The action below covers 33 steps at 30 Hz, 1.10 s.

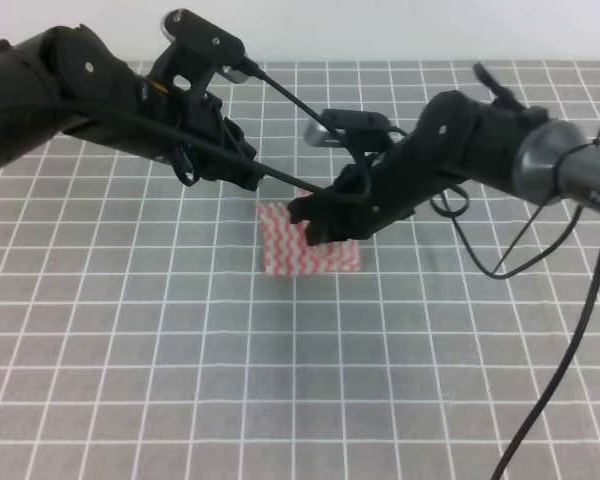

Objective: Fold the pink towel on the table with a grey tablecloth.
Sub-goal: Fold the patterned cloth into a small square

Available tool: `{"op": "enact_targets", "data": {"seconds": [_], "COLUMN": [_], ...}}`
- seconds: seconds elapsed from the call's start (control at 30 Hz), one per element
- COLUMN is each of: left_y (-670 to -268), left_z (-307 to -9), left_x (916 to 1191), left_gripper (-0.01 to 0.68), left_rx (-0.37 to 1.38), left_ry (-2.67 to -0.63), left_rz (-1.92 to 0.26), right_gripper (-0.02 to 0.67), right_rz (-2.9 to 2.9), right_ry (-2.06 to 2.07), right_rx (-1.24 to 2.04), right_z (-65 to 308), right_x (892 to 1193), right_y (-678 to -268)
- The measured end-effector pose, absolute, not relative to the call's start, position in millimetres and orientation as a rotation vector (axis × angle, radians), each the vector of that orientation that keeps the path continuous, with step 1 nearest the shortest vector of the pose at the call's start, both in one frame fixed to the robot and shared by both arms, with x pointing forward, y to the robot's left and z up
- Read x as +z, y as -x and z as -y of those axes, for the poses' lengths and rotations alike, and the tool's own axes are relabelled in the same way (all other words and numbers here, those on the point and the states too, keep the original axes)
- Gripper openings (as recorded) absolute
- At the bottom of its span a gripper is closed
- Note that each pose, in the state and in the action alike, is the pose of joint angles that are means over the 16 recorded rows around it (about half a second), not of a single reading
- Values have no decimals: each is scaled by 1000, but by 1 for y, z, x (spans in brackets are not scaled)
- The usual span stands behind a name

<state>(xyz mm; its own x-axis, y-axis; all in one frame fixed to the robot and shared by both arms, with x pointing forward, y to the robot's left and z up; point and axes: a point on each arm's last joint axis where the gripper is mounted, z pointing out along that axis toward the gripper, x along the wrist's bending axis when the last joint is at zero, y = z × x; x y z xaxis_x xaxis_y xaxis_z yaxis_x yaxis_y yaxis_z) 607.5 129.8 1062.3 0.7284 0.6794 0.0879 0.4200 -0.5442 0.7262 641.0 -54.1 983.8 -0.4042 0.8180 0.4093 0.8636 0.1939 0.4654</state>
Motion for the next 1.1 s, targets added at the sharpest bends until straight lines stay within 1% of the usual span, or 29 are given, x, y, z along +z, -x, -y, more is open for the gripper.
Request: {"op": "enact_targets", "data": {"seconds": [0.3, 0.53, 0.67, 0.77, 0.93, 1.0, 1.1], "left_y": [-604, -602, -602, -602, -601, -601, -601], "left_z": [-131, -131, -131, -131, -131, -131, -131], "left_x": [1069, 1071, 1070, 1070, 1069, 1070, 1070], "left_gripper": [0, 0, 0, 0, 1, 0, 0], "left_rx": [475, 466, 460, 456, 451, 450, 449], "left_ry": [-2214, -2216, -2221, -2222, -2229, -2231, -2234], "left_rz": [-818, -817, -817, -816, -814, -813, -811], "right_gripper": [-14, -3, 43, 105, 200, 218, 212], "right_rz": [2373, 2366, 2350, 2341, 2337, 2340, 2343], "right_ry": [1634, 1613, 1604, 1588, 1553, 1540, 1523], "right_rx": [-1066, -1040, -1016, -1002, -1002, -1001, -994], "right_z": [34, 23, 17, 14, 11, 11, 11], "right_x": [988, 976, 968, 965, 969, 971, 970], "right_y": [-640, -641, -641, -640, -641, -641, -642]}}
